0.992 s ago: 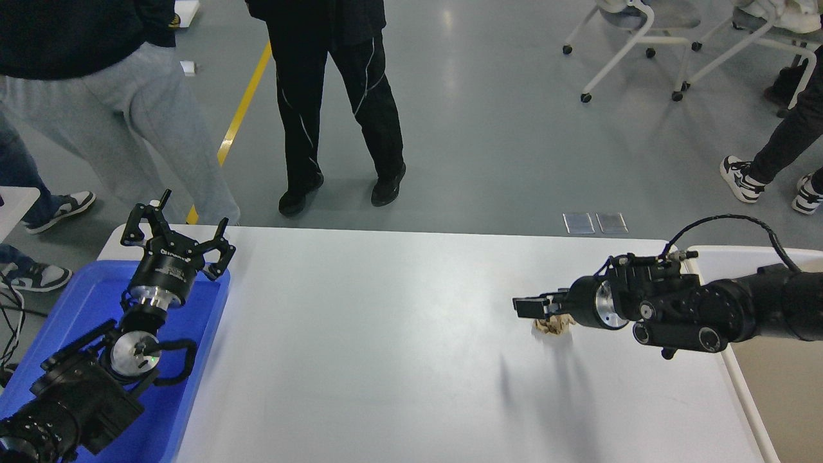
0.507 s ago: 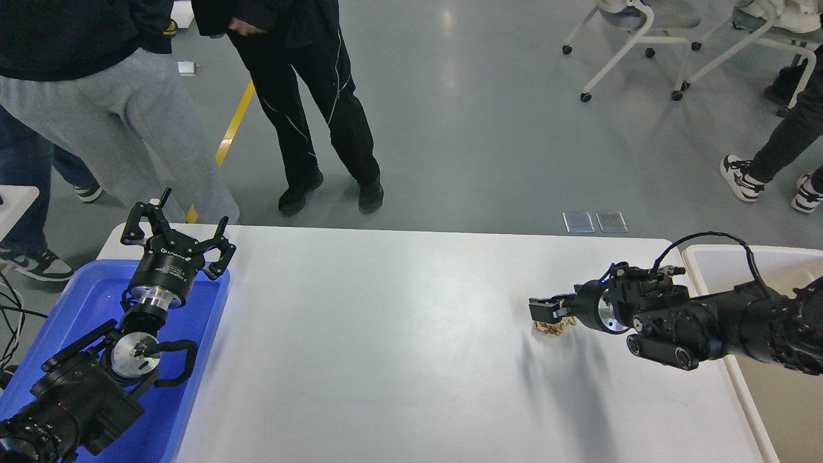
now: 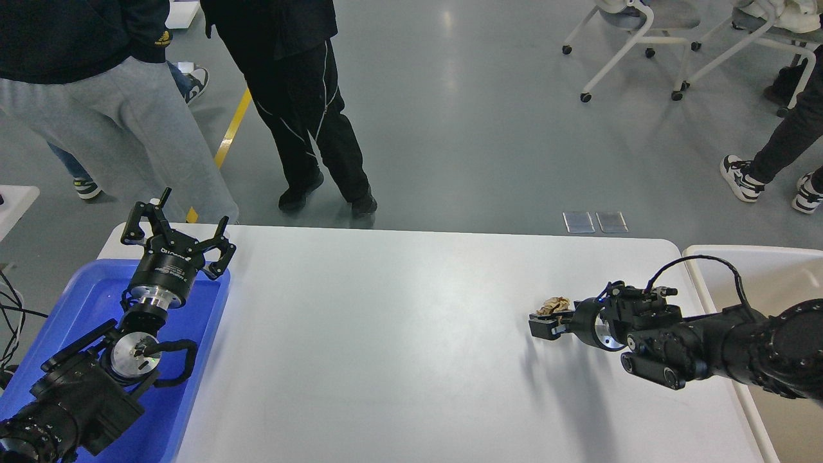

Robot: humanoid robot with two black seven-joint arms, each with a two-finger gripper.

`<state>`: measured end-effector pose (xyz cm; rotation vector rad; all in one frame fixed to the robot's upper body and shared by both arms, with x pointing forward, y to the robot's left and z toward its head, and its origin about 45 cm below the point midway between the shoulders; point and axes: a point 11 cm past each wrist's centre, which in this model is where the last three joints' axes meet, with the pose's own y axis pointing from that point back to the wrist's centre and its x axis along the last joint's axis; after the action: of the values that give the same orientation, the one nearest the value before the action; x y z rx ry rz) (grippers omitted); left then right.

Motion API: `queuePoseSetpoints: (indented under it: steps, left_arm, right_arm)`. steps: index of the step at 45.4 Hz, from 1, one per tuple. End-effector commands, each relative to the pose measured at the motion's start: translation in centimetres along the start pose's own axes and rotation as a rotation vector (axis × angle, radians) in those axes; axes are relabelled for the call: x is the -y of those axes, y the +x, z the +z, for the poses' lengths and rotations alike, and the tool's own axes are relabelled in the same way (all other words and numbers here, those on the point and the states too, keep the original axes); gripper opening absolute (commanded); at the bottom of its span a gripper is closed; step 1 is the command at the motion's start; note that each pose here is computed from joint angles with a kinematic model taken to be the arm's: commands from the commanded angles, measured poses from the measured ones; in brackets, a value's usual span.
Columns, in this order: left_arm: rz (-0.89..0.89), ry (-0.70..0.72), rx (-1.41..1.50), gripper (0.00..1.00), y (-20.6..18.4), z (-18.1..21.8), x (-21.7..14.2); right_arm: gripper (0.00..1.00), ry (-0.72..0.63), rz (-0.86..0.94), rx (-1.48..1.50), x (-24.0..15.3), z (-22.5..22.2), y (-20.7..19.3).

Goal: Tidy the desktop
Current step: 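Close the right gripper on the crumpled paper ball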

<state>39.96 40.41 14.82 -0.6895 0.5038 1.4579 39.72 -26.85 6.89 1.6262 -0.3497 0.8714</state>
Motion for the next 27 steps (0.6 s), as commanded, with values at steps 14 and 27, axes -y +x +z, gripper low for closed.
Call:
queuePoseSetpoints:
  steps: [14,27]
  left_arm:
    - [-0.001,0.0,0.0,1.0,-0.01,0.0,0.0]
    - [-0.001,0.0,0.0,1.0,-0.01,0.0,0.0]
  right_arm:
    - [0.9,-0.023,0.036,0.026,0.45,0.49,-0.12]
    - [0.24,-0.02,0.02,0.023,0.52,0.3,-0.34]
